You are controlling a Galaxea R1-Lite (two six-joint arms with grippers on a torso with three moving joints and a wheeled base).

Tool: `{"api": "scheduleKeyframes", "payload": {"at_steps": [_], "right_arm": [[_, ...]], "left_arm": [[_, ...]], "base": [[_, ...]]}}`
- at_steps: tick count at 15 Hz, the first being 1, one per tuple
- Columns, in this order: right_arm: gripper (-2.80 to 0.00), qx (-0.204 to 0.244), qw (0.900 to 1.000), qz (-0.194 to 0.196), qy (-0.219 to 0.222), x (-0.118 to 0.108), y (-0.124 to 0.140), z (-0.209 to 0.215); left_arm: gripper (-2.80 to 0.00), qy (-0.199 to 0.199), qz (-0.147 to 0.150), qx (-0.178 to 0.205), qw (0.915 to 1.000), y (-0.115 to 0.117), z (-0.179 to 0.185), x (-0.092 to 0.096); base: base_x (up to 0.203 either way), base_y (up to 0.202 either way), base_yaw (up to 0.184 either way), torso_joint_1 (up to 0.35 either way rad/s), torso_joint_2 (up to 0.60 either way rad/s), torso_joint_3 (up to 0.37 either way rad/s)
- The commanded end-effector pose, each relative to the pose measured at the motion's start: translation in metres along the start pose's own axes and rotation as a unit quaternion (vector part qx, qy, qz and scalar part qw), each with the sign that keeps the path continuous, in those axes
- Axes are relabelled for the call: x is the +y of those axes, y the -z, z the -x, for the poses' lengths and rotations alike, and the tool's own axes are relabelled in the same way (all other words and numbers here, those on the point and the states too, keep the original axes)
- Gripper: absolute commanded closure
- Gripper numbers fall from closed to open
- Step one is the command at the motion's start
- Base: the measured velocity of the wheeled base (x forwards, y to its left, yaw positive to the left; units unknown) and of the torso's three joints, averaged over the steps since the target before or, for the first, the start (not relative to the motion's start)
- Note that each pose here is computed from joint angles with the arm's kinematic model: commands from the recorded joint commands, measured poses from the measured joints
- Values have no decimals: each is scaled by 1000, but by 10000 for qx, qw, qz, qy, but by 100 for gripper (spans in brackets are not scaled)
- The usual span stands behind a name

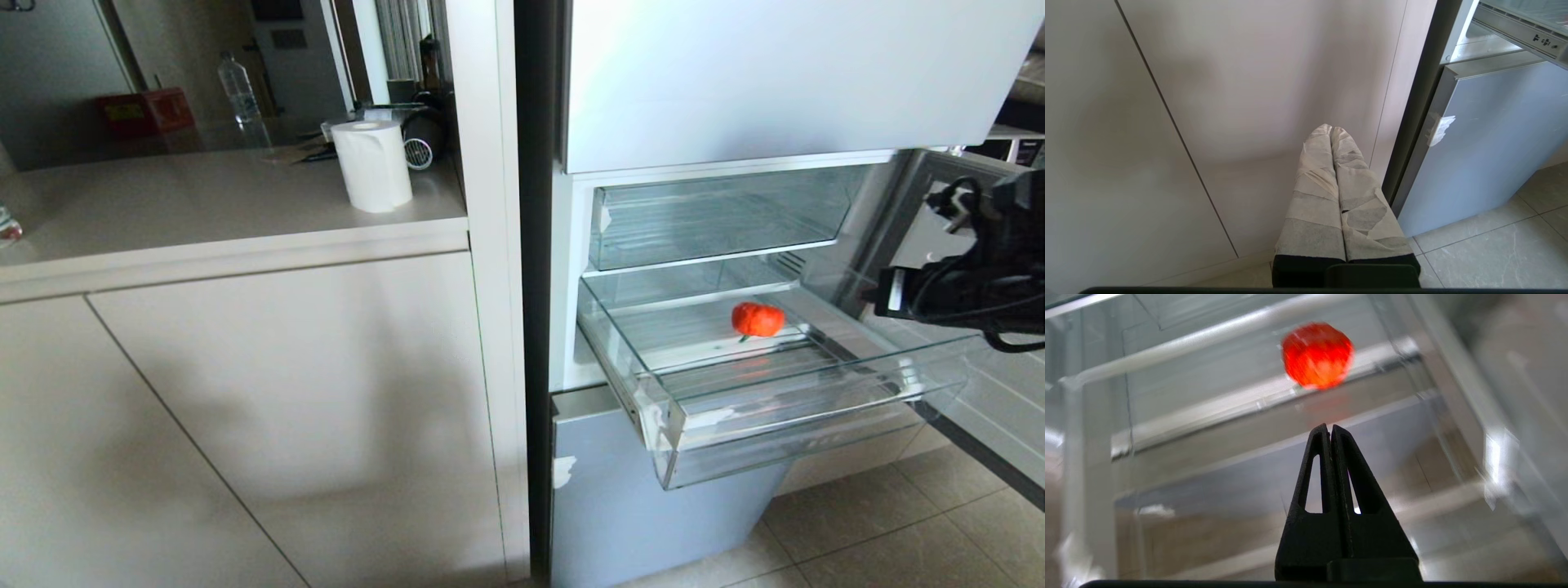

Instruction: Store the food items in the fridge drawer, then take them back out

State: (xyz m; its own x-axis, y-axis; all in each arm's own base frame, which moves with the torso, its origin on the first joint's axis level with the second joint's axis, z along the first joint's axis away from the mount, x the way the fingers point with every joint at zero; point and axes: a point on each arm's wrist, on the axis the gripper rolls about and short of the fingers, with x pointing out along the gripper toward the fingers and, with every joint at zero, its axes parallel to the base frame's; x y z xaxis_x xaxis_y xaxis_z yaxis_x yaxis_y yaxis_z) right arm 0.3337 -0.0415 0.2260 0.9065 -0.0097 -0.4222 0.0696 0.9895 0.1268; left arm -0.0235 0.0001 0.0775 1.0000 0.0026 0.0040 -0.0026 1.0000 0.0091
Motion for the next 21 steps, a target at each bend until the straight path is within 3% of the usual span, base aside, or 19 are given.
{"api": "scheduleKeyframes", "payload": {"at_steps": [1, 6, 7, 21], "right_arm": [[0, 449, 9990, 68, -53, 9, 16, -80], [0, 78, 9998, 159, 127, 17, 6, -159], [-280, 25, 9997, 163, 186, 17, 5, -169], [-280, 79, 9996, -54, 260, 12, 21, -209]], "left_arm": [[0, -3, 0, -3, 10000, 0, 0, 0], [0, -3, 0, -3, 10000, 0, 0, 0], [0, -3, 0, -3, 10000, 0, 0, 0], [0, -3, 0, -3, 10000, 0, 0, 0]], "base": [[0, 0, 0, 0, 0, 0], [0, 0, 0, 0, 0, 0], [0, 0, 0, 0, 0, 0], [0, 0, 0, 0, 0, 0]]}}
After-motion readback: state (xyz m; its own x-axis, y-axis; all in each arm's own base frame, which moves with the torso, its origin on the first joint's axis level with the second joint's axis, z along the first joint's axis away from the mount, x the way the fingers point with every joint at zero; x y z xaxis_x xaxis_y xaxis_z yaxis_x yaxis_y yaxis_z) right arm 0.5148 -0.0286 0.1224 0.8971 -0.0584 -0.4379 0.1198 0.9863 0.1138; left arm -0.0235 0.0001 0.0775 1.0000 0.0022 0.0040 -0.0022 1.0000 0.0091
